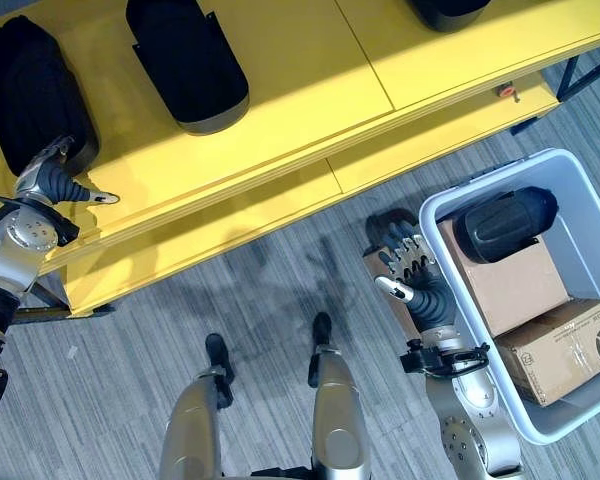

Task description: Move parts from the plastic box to the shelf.

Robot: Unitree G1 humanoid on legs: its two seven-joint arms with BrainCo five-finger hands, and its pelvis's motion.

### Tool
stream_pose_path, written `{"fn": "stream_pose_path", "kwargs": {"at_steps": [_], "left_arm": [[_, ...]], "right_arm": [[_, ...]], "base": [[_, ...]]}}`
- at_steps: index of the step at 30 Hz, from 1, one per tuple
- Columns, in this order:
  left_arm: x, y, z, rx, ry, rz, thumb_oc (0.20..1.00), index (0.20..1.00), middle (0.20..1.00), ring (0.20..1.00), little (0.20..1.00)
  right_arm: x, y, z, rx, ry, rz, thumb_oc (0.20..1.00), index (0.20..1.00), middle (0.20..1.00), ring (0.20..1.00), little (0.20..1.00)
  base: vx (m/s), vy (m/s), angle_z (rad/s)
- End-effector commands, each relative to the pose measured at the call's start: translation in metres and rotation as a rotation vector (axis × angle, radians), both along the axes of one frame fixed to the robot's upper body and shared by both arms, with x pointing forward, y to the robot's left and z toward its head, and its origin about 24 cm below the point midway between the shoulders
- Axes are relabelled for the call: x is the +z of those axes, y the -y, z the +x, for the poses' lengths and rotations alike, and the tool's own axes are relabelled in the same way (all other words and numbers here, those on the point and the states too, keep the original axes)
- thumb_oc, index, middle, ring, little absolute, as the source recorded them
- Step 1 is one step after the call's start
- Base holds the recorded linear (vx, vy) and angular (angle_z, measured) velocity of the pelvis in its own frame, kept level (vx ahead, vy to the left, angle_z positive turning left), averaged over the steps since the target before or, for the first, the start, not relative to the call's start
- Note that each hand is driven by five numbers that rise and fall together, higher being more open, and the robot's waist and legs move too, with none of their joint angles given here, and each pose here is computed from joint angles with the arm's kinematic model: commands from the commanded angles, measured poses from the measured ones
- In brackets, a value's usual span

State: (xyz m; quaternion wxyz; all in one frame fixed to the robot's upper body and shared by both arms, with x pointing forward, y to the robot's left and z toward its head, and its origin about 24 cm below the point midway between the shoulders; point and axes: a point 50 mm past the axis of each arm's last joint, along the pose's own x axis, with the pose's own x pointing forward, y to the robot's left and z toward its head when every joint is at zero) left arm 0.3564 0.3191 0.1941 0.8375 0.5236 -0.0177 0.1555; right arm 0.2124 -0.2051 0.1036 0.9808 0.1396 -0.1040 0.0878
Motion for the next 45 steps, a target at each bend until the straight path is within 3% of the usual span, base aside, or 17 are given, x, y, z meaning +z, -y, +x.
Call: {"fn": "stream_pose_path", "kwargs": {"at_steps": [1,35,40,45], "left_arm": [[0.021,-0.012,-0.003,0.030,0.052,0.032,1.000,1.000,1.000,1.000,1.000],[0.012,-0.013,-0.010,0.019,-0.018,0.135,1.000,1.000,1.000,1.000,1.000],[0.027,-0.008,-0.012,-0.003,0.094,0.100,1.000,1.000,1.000,1.000,1.000],[0.058,-0.003,-0.025,-0.028,0.332,0.073,1.000,1.000,1.000,1.000,1.000]], "right_arm": [[0.020,0.003,-0.007,0.007,0.104,-0.002,1.000,1.000,1.000,1.000,1.000],[0.021,0.005,-0.005,0.017,0.101,-0.042,1.000,1.000,1.000,1.000,1.000],[0.021,0.006,-0.005,0.010,0.101,-0.045,1.000,1.000,1.000,1.000,1.000],[0.021,0.009,-0.005,-0.012,0.114,-0.039,1.000,1.000,1.000,1.000,1.000]], "base": [[0.00,0.000,0.00],[0.00,0.000,0.01],[0.00,0.000,0.00],[0.00,-0.001,0.02]]}}
